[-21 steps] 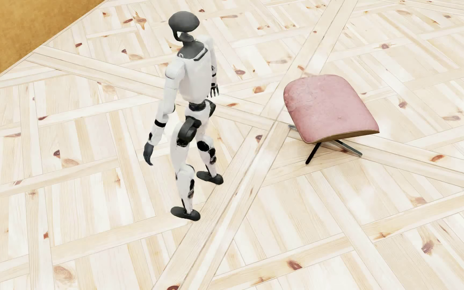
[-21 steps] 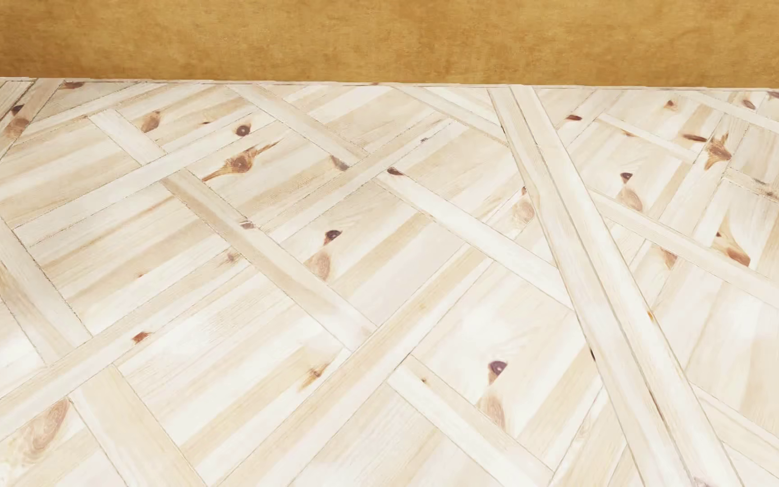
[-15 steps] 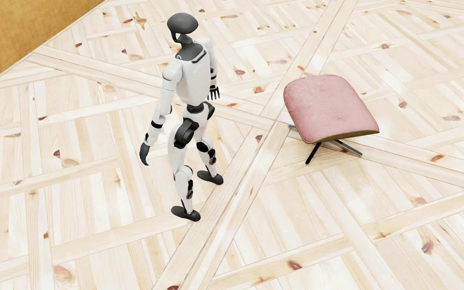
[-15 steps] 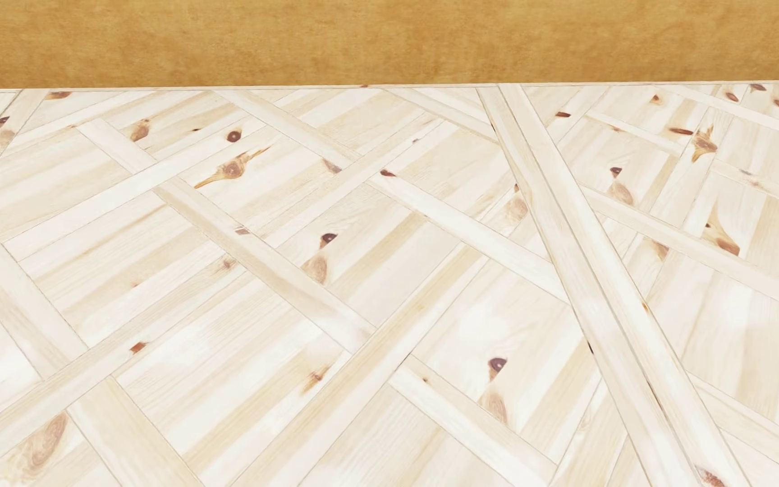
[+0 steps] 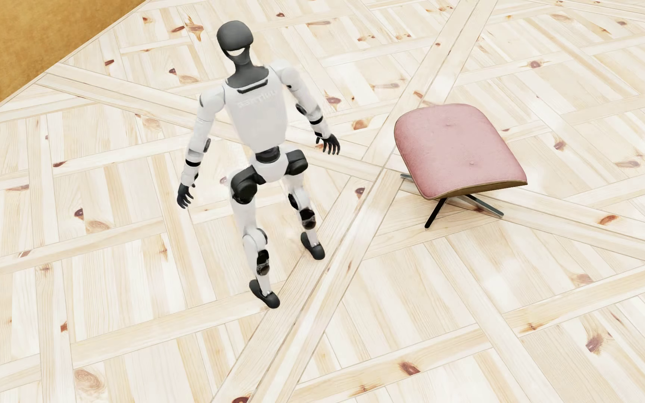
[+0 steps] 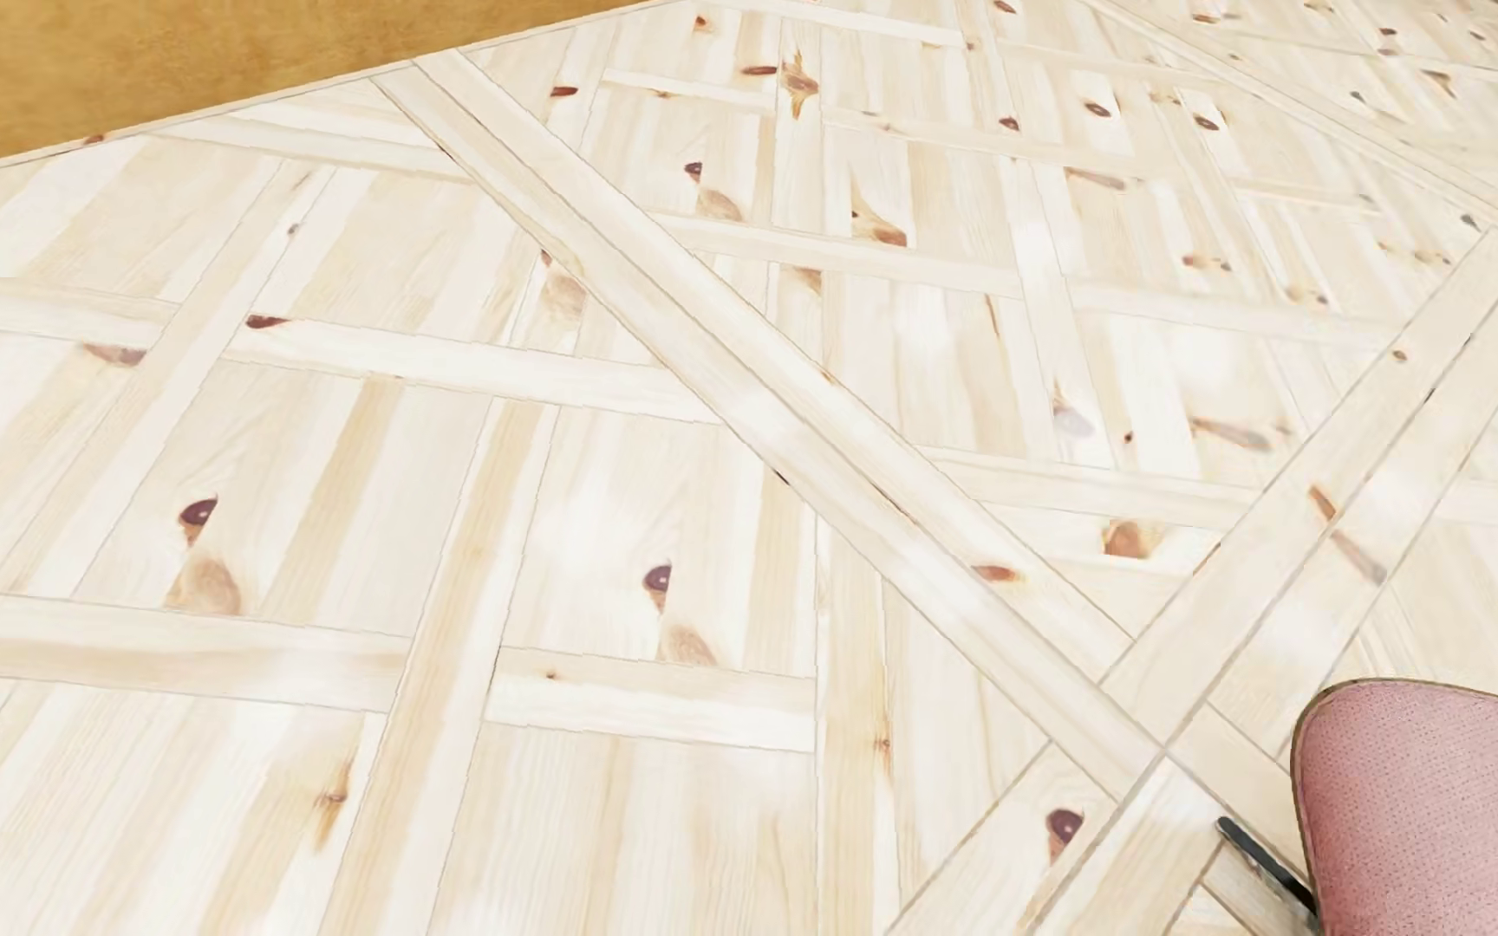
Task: Rest on the pink chair
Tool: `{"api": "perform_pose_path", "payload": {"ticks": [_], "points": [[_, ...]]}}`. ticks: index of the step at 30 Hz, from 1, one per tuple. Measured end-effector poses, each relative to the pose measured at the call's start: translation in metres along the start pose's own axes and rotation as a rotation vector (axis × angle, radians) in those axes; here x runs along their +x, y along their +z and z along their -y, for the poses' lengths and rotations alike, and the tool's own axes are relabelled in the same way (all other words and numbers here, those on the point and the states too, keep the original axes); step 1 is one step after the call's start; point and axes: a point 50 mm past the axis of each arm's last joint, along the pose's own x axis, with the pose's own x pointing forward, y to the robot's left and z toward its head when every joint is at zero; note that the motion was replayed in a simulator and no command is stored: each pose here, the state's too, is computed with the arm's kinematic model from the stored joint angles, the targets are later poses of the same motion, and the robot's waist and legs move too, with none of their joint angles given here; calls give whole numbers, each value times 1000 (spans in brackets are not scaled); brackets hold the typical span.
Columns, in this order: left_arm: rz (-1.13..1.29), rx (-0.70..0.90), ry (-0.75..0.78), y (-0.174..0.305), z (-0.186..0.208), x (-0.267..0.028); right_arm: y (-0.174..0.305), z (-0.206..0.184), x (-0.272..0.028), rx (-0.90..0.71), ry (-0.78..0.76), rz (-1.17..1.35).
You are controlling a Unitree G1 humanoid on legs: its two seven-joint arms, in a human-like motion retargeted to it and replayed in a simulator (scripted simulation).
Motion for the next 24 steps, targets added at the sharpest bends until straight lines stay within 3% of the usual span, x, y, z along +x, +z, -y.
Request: {"api": "perform_pose_path", "payload": {"ticks": [6,7,16,24], "points": [[49,13,5,11,2,1,-7,8,0,24,-29,7],[-7,-76,42,0,9,-1,-23,-3,-3,46,14,-84],[28,-190,60,17,14,-1,-34,4,-5,-35,1,-100],[35,-179,3,18,16,0,7,28,2,-151,-45,38]]}}
